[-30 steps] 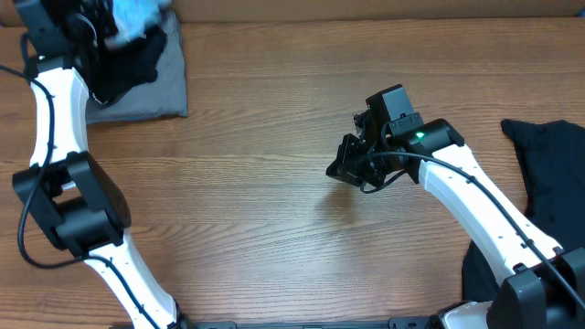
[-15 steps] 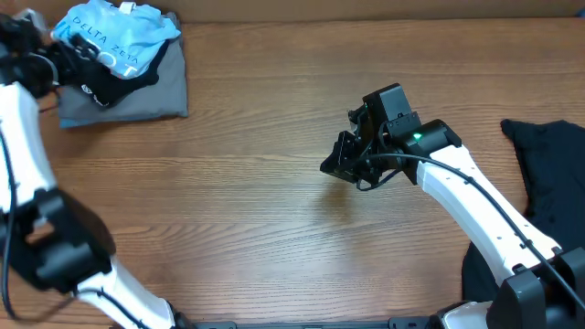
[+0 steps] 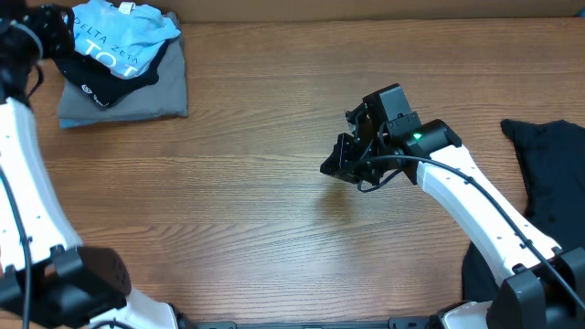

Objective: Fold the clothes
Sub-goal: 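Lower the bundle onto the grey clothes stack and release the left gripper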

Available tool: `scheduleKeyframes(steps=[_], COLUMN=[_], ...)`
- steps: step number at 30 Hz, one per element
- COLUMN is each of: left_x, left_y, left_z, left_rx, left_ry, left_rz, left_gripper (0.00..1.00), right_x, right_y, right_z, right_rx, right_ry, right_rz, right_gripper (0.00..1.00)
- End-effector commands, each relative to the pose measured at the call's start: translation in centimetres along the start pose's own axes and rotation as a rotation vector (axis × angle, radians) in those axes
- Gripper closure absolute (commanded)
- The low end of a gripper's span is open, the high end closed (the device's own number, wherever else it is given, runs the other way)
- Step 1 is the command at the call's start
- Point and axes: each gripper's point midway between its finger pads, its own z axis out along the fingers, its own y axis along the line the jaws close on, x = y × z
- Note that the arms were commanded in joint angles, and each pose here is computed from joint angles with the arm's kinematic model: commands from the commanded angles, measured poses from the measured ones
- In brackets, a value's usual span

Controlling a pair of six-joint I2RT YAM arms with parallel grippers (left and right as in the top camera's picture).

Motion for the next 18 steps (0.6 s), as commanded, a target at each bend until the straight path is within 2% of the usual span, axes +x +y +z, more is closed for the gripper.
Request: scheduleKeyframes(steps=[1, 2, 3, 4, 6, 10, 11, 12, 15, 18], left_x=[1.6, 2.0, 2.9, 3.5, 4.7, 9.7, 12.6, 14.6, 19.3, 19.1], left_y=[-0.1, 0.4, 1.8, 2.8, 4.1, 7.4, 8.8, 9.8, 12.1, 12.6], left_z=[5.2, 6.7, 9.5, 11.3, 13.8, 18.2, 19.1, 19.4, 19.3, 18.2], left_rx=[0.04, 0.031, -0.003, -0.027, -0.053, -0.138, -0.199, -0.244, -0.323, -0.295], left_ry=[0.014, 0.013, 0.01, 0.0, -0.01, 0.058, 0.124, 0.175, 0.298, 0.307], left_rz=[0.095, 0.098, 0.085, 0.054, 0.004, -0.103, -0.156, -0.188, -0.269, -0.297], left_gripper=[0.96, 0.96, 0.86, 0.8, 0.74, 0.77, 0.77, 0.77, 0.85, 0.84], right_x=[0.2, 0.3, 0.4, 0.5, 0.7, 1.2, 1.4, 1.6, 1.7, 1.5], right_y=[0.6, 0.6, 0.5, 0.4, 0.2, -0.1, -0.3, -0.4, -0.5, -0.8], right_z=[-0.7, -0.7, -0.7, -0.7, -0.7, -0.7, -0.7, -0.7, -0.7, -0.7], right_rx=[-0.008, -0.006, -0.002, 0.0, 0.006, 0.019, 0.027, 0.031, 0.035, 0.051], right_ry=[-0.011, -0.007, -0.002, 0.001, 0.008, 0.027, 0.037, 0.043, 0.045, 0.034], right_rz=[-0.041, -0.039, -0.035, -0.032, -0.029, -0.014, -0.006, -0.001, -0.003, -0.007], right_gripper=[0.94, 0.94, 0.94, 0.94, 0.94, 0.94, 0.94, 0.94, 0.94, 0.94])
